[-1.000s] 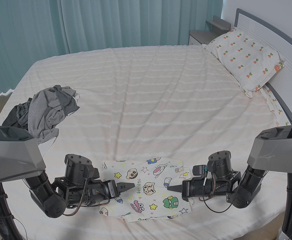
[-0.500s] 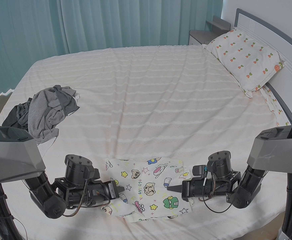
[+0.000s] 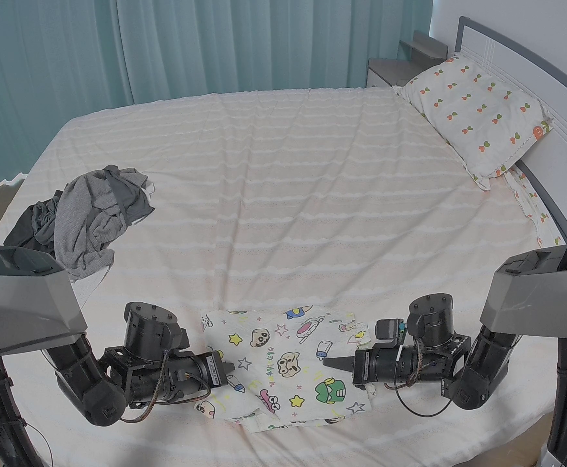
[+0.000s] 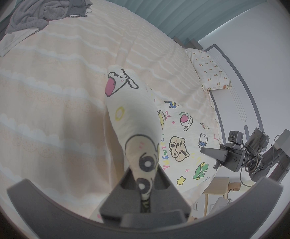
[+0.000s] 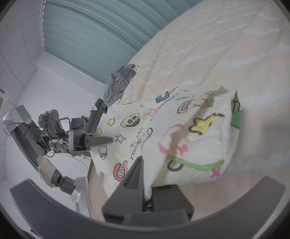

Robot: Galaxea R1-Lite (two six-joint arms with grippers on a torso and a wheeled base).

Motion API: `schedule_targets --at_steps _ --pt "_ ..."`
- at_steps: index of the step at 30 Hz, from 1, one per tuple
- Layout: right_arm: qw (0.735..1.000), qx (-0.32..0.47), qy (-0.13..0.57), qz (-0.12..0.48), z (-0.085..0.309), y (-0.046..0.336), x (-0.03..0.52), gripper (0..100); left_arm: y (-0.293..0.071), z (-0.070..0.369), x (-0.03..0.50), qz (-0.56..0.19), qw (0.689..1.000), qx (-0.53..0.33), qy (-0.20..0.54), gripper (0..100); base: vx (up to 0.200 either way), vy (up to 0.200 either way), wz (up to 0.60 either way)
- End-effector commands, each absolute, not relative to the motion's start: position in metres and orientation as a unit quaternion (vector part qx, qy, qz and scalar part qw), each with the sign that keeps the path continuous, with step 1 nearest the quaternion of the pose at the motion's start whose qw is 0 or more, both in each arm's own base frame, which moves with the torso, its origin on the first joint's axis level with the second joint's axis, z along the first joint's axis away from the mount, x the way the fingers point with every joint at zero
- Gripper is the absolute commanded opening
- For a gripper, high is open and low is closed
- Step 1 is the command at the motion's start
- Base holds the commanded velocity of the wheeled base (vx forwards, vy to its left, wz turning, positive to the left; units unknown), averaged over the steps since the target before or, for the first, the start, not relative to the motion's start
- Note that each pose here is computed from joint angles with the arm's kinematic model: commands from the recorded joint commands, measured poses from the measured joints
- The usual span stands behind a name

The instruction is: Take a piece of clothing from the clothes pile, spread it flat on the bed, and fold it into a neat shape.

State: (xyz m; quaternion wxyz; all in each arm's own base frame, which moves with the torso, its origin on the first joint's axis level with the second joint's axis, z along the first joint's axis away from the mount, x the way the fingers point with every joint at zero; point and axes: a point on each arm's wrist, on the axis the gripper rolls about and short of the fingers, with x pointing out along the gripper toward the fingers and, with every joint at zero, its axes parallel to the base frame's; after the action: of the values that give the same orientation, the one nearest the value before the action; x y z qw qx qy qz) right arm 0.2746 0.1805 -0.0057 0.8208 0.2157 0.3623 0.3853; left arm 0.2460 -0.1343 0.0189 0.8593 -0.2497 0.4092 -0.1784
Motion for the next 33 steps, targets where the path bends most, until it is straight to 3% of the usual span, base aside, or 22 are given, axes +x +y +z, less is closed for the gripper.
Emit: schedule_targets --at_steps 1,4,16,33 --pt "0.819 0.216 0.366 0.385 -0.006 0.18 0.272 0 -0.134 0.022 0.244 -0.181 0.859 -0.251 0.407 0 0.0 0.0 0.0" --pt "0.819 0.216 0.366 0.385 -0.006 0.18 0.272 0 -0.133 0.023 0.242 -0.181 0.859 -0.251 0.407 0 0.0 0.0 0.0" --pt "0.819 0.216 0.366 0.385 -0.006 0.18 0.272 0 -0.132 0.026 0.24 -0.183 0.861 -0.252 0.403 0 -0.2 0.0 0.0" --pt "0.82 0.217 0.362 0.387 -0.006 0.181 0.274 0 -0.135 0.031 0.257 -0.164 0.856 -0.25 0.421 0 0.0 0.0 0.0"
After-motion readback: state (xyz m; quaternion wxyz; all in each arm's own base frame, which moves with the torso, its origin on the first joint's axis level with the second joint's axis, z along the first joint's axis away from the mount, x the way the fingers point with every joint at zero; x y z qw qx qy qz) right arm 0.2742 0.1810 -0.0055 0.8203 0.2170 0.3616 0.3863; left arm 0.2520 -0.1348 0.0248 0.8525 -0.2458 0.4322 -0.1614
